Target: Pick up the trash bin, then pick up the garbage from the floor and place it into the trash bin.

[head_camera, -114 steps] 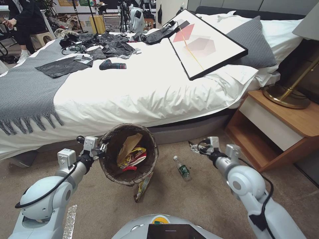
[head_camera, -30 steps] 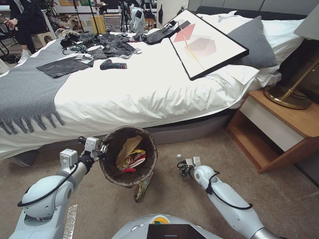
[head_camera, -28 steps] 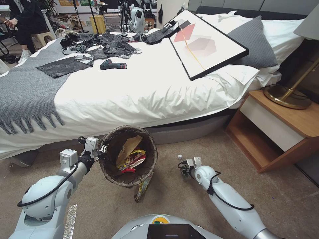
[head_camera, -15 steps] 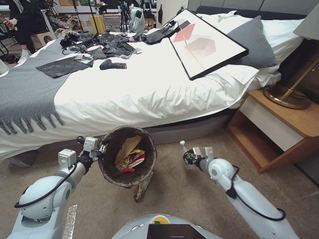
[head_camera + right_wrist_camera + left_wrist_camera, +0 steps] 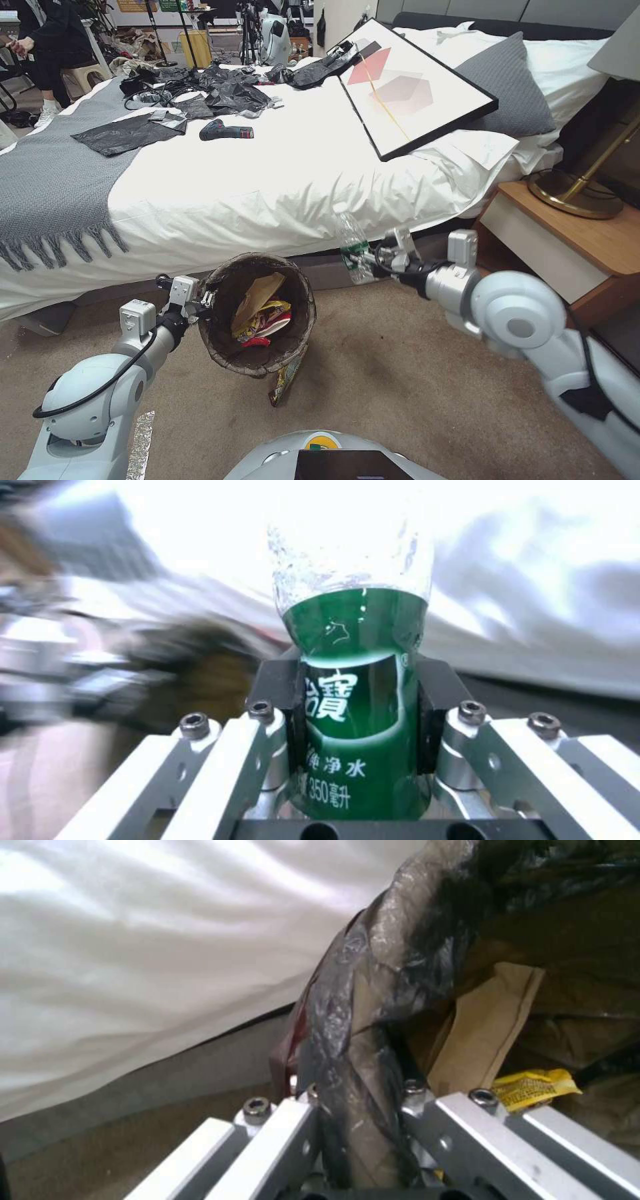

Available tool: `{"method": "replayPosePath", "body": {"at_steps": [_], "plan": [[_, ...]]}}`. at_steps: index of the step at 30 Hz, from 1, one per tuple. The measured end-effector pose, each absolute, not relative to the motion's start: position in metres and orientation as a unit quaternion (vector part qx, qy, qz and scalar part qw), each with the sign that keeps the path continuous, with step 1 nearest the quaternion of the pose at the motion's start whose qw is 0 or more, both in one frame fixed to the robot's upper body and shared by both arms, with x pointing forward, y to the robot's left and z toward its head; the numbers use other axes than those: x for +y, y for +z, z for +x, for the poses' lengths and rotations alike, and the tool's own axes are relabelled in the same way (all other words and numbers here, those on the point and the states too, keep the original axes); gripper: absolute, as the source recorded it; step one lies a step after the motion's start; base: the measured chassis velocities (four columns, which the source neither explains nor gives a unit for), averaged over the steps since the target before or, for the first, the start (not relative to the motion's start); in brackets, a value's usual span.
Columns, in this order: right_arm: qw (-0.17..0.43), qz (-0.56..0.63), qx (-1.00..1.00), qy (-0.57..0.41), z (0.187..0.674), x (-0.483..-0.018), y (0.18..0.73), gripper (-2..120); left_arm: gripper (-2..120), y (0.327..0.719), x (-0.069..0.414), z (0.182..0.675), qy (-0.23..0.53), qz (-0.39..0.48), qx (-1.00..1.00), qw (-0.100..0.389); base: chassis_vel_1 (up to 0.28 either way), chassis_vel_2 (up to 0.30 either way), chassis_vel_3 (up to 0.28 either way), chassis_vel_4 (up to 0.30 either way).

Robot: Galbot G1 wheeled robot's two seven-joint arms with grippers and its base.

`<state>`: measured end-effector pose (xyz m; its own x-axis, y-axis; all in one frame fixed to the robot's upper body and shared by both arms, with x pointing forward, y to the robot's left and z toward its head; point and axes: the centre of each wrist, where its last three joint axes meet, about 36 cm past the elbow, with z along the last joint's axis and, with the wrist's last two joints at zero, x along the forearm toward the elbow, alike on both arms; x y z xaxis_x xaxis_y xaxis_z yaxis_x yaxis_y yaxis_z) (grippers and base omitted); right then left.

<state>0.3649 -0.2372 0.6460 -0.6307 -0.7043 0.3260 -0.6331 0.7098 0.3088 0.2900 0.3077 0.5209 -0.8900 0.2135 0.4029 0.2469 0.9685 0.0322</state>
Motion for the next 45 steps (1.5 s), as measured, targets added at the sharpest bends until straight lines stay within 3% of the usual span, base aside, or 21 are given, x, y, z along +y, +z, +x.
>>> {"method": "replayPosePath", "body": {"at_steps": [5,10,19,26,45], "plan": [[0.186,0.442,-0.868,-0.124,0.366,-0.221,0.682,28,0,0.519,0.308,0.291,-0.04,-0.118,-0.971,0.204,0.0,0.0,0.0,0.0],[0.207,0.493,-0.83,-0.158,0.374,-0.187,0.693,28,0,0.516,0.309,0.293,-0.04,-0.116,-0.971,0.207,0.0,0.0,0.0,0.0],[0.237,0.531,-0.802,-0.133,0.39,-0.144,0.68,28,0,0.516,0.311,0.294,-0.039,-0.112,-0.971,0.207,0.0,0.0,0.0,0.0],[0.286,0.516,-0.798,-0.117,0.404,-0.117,0.635,28,0,0.517,0.314,0.294,-0.039,-0.108,-0.972,0.206,0.0,0.0,0.0,0.0],[0.378,0.449,-0.805,-0.087,0.423,-0.098,0.518,28,0,0.513,0.319,0.299,-0.035,-0.105,-0.972,0.208,0.0,0.0,0.0,0.0]]}}
